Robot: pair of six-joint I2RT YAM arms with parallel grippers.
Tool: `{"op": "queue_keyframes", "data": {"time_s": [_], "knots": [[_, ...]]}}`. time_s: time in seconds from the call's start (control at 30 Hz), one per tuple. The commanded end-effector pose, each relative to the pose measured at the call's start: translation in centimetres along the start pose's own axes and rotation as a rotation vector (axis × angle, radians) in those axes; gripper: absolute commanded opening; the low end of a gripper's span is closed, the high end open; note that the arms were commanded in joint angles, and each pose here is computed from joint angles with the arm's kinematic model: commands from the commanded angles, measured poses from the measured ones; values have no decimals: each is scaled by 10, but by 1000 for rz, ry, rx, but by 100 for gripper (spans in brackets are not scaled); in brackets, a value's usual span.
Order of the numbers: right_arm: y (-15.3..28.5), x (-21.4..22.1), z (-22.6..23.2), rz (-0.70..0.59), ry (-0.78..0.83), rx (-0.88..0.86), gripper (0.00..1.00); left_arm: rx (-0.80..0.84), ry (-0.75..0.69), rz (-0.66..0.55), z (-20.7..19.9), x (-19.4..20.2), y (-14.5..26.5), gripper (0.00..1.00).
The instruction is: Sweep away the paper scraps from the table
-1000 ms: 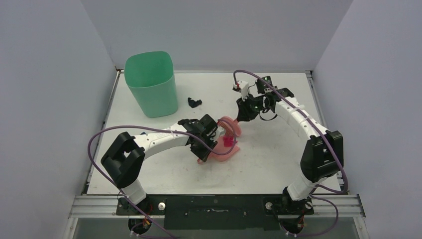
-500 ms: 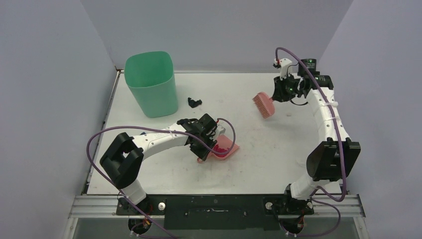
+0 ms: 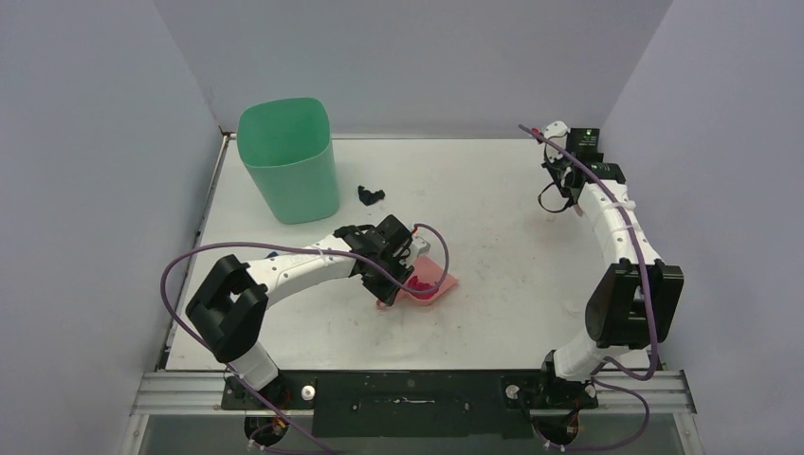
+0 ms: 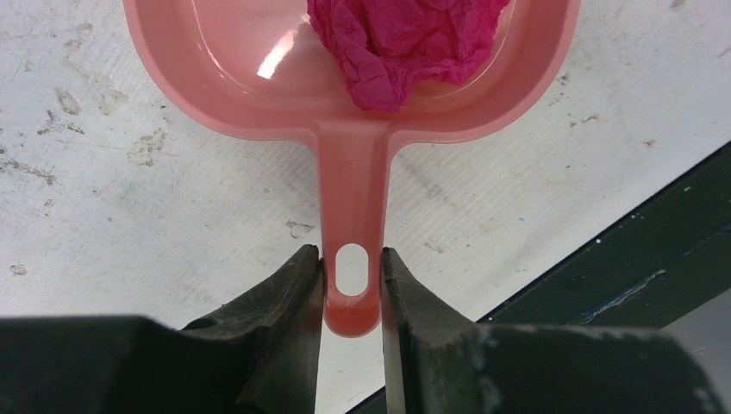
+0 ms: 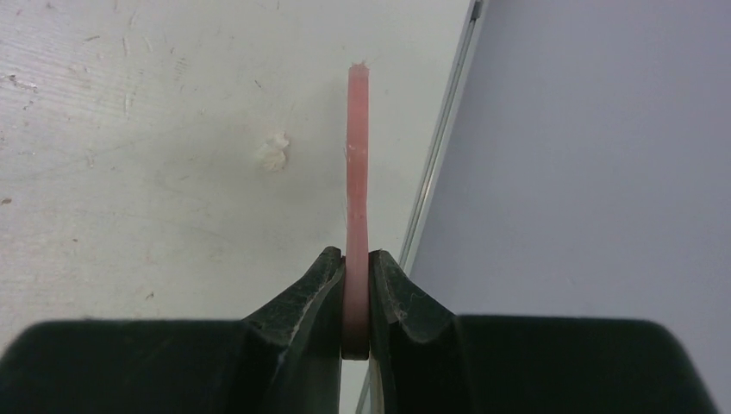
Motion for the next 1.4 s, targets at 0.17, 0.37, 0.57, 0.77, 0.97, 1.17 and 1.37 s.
{"op": "queue_keyframes", "data": {"time_s": [0.17,0.37,0.57,0.77,0.97,1.17,1.37], "knots": [[-13,9,38,-27,-127,-221,5,75,-66,-83,-7,-7,23,0],[22,4,82,-87,-135,-472,5,72,-78,-54,-7,-2,19,0],[68,-5,142,-165,-73,-773,5,53,-87,6,-10,1,7,0],[97,-5,158,-261,-125,-1073,5,53,-78,18,-12,-1,1,0],[110,-10,148,-316,-137,-1131,5,-10,-75,-18,-7,-5,2,0],[114,-20,106,-360,-137,-1096,5,-72,-62,-77,-4,-9,7,13],[94,-34,74,-314,-161,-797,5,-94,-64,-101,-4,-6,12,34]]}}
Point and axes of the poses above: each gripper's point midway between its finger pads, its own y axis back along the fingers, its own z axis along the line the jaws close on, x = y × z, the point moved 10 cm from there along y, back along the fingers, and after that the axes turned 4 degrees about y, right-handed, at the moved point
